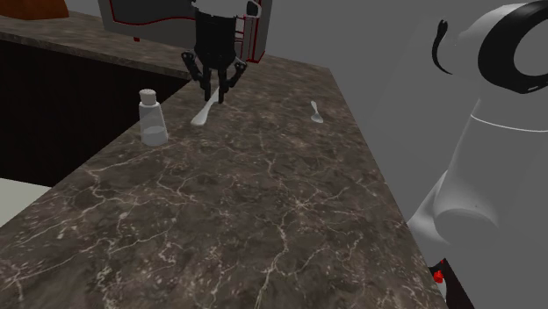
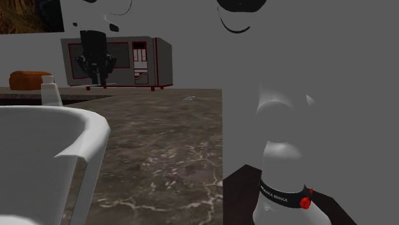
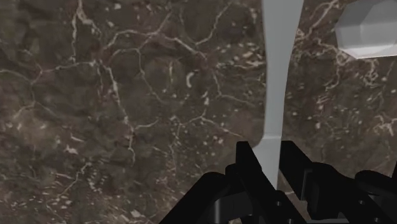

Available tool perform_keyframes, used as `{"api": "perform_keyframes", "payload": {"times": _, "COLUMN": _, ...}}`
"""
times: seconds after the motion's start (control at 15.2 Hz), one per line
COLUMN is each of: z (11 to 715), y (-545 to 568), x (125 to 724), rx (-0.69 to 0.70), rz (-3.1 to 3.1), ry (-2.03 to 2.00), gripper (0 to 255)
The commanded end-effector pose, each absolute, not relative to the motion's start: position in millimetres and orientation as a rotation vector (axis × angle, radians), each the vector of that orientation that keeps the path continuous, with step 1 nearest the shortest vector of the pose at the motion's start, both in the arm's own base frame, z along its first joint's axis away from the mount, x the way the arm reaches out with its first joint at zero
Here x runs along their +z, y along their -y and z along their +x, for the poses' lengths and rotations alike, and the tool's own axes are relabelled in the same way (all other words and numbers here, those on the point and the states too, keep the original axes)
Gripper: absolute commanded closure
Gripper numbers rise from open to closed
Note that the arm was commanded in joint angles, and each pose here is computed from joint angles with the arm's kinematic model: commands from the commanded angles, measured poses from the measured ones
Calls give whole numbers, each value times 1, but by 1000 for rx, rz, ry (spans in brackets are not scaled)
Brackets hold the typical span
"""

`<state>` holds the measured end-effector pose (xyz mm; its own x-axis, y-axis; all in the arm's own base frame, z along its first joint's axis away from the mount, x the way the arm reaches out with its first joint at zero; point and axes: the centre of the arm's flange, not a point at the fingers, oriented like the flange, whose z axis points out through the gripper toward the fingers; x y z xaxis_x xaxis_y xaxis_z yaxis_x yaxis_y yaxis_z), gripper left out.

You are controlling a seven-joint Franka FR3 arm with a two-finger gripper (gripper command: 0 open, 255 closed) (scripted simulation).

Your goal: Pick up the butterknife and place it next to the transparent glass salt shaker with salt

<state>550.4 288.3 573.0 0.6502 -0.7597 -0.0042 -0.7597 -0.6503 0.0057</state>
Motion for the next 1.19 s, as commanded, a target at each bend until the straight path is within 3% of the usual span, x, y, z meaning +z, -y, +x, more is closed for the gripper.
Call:
{"api": "perform_keyframes", "payload": {"times": 0.0, "z": 552, "y": -288, "x": 563, "rx": -9, "rz": 2851, "ry": 1312, "gripper": 255}}
{"api": "perform_keyframes", "payload": {"times": 0.66, "z": 552, "y": -288, "x": 511, "rx": -9, "rz": 2851, "ry": 1312, "gripper": 255}}
{"api": "perform_keyframes", "payload": {"times": 1.12, "z": 552, "y": -288, "x": 511, "rx": -9, "rz": 2851, "ry": 1312, "gripper": 255}}
